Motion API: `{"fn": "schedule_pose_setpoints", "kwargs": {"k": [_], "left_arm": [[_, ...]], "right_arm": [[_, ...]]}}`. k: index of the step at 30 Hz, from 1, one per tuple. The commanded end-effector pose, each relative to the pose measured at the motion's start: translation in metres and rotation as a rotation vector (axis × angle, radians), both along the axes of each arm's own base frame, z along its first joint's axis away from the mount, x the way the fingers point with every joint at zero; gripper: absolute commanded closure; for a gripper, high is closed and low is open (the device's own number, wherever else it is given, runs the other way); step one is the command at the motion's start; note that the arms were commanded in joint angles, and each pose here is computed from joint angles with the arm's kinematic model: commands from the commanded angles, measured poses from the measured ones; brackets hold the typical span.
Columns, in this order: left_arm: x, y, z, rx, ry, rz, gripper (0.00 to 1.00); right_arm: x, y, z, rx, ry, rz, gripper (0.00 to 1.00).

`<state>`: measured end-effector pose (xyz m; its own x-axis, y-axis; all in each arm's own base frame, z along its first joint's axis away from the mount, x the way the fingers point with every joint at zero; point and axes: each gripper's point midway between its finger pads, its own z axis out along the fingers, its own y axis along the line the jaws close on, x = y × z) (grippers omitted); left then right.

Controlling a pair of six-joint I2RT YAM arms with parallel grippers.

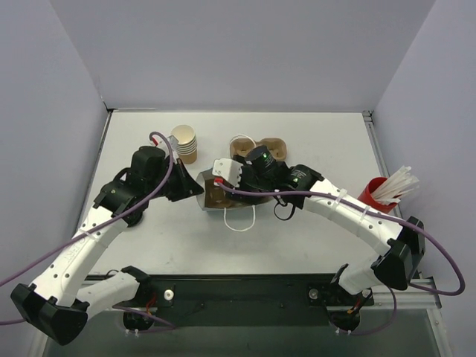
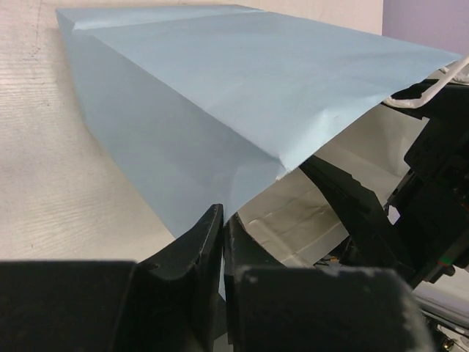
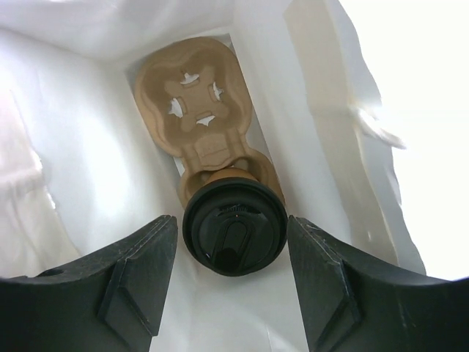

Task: Pack the takeout coffee

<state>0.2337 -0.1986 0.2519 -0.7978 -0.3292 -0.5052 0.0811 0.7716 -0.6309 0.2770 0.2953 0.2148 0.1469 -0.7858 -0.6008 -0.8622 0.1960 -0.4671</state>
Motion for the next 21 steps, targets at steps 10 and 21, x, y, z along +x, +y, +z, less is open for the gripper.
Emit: {"fn": "schedule_pose_setpoints", "kwargs": {"k": [10,21], "left_arm": [[0.029,0.004,0.048,-0.015,-0.119,0.013,0.59],[0.043,0.038,0.091,0.104,-0.242,0.112,0.35]], "right_arm": [[0.026,-0.004,0.064,0.133,-0.043,-0.117,0.41],[0.042,-0.012,0.149,0.381,-0.083,-0.348,0.41]]}}
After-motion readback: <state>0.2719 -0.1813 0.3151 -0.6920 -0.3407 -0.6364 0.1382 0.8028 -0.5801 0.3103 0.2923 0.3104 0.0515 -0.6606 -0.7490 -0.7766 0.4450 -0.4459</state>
